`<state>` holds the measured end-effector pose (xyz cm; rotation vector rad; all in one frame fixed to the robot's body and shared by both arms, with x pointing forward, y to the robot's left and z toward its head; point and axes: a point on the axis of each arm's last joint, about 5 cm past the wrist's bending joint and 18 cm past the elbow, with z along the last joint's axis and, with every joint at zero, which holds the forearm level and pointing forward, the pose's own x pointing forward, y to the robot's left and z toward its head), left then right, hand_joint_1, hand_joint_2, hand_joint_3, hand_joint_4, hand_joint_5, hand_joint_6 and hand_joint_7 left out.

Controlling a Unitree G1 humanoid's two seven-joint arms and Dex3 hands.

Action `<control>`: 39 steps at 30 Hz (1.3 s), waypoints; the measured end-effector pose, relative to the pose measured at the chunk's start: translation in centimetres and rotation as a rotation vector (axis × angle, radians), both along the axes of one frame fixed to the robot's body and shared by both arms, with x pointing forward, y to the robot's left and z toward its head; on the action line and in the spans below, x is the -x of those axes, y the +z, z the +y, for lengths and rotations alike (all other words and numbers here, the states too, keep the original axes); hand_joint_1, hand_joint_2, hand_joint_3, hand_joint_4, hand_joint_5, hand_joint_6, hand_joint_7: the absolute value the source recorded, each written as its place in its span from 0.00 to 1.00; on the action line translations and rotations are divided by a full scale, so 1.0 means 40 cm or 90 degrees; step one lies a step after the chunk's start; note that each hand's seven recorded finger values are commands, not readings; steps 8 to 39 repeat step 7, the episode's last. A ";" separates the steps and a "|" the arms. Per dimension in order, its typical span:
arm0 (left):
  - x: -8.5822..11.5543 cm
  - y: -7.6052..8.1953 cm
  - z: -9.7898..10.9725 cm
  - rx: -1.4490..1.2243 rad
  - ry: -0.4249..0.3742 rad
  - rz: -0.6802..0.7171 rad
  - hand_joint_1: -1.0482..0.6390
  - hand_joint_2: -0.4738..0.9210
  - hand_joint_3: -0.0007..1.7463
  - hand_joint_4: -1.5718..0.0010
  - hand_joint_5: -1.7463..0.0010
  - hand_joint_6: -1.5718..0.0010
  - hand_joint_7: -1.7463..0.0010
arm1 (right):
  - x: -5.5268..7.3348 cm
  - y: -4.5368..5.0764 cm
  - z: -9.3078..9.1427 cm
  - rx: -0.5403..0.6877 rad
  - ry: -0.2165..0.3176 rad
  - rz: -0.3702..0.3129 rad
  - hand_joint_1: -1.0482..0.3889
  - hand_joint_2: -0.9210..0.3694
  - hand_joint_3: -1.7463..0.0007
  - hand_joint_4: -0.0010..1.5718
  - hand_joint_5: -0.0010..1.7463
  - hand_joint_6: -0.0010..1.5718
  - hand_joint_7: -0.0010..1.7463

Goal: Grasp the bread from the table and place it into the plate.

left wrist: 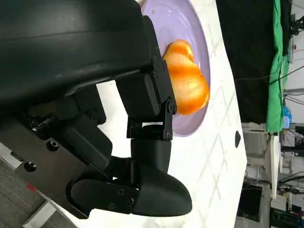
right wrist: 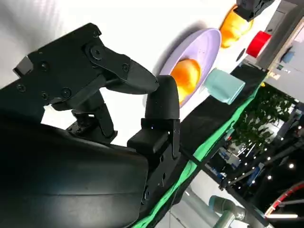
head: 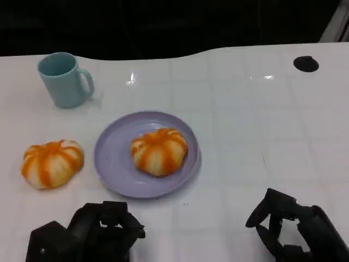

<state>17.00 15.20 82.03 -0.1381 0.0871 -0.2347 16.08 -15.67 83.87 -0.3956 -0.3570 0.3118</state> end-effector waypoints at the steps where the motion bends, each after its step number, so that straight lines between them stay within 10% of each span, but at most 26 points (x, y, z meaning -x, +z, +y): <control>1: -0.001 0.001 0.001 0.000 0.000 -0.001 0.00 0.76 0.34 0.00 0.30 0.10 0.53 | 0.000 0.000 0.002 -0.002 0.000 0.000 0.49 0.25 0.46 0.50 1.00 0.42 0.84; 39: -0.005 0.002 0.003 0.002 0.004 -0.003 0.00 0.76 0.34 0.00 0.30 0.10 0.54 | 0.000 -0.001 0.007 0.001 0.004 0.000 0.49 0.25 0.48 0.50 1.00 0.43 0.82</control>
